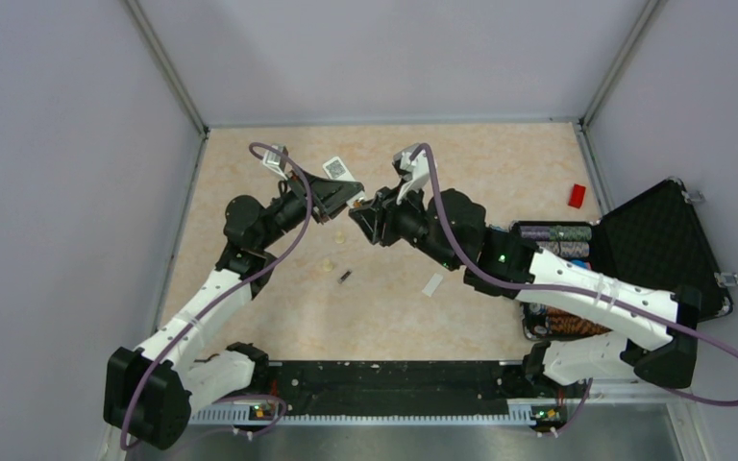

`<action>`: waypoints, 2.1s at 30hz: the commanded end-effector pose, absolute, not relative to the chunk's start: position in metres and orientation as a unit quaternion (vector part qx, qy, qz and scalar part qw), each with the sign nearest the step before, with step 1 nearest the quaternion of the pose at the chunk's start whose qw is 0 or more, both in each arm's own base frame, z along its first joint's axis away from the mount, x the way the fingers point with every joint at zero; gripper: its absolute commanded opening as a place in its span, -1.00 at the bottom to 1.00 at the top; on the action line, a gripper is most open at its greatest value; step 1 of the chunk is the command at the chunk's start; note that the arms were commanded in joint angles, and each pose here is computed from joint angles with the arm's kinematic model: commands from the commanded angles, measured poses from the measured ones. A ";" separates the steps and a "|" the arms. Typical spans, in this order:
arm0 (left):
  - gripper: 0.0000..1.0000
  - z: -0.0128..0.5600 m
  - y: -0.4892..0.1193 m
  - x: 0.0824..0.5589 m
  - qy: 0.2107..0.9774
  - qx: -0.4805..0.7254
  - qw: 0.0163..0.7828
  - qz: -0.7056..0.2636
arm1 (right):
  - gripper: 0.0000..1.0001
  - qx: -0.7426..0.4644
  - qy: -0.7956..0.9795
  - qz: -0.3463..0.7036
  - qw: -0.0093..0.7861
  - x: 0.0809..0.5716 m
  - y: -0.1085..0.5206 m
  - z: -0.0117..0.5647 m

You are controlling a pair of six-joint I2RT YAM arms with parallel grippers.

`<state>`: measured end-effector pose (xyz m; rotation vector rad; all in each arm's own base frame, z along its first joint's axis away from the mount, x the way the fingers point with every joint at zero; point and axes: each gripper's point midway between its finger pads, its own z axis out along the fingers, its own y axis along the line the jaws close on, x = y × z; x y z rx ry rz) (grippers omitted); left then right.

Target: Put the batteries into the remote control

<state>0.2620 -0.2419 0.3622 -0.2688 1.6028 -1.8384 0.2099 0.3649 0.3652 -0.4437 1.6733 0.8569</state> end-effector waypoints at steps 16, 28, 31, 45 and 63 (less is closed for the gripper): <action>-1.00 0.392 -0.236 0.246 0.576 -0.058 0.381 -0.721 | 0.58 -0.042 0.731 0.404 0.548 0.206 0.327 0.404; -1.00 0.399 -0.233 0.241 0.558 -0.050 0.395 -0.728 | 0.92 0.081 0.737 0.526 0.417 0.186 0.352 0.374; -1.00 0.398 -0.232 0.238 0.557 -0.050 0.395 -0.729 | 0.92 0.096 0.719 0.555 0.407 0.186 0.361 0.376; -1.00 0.396 -0.229 0.232 0.555 -0.044 0.401 -0.727 | 0.84 0.141 0.687 0.589 0.401 0.196 0.370 0.386; -1.00 0.401 -0.226 0.223 0.538 -0.026 0.417 -0.732 | 0.23 0.160 0.693 0.596 0.372 0.199 0.378 0.373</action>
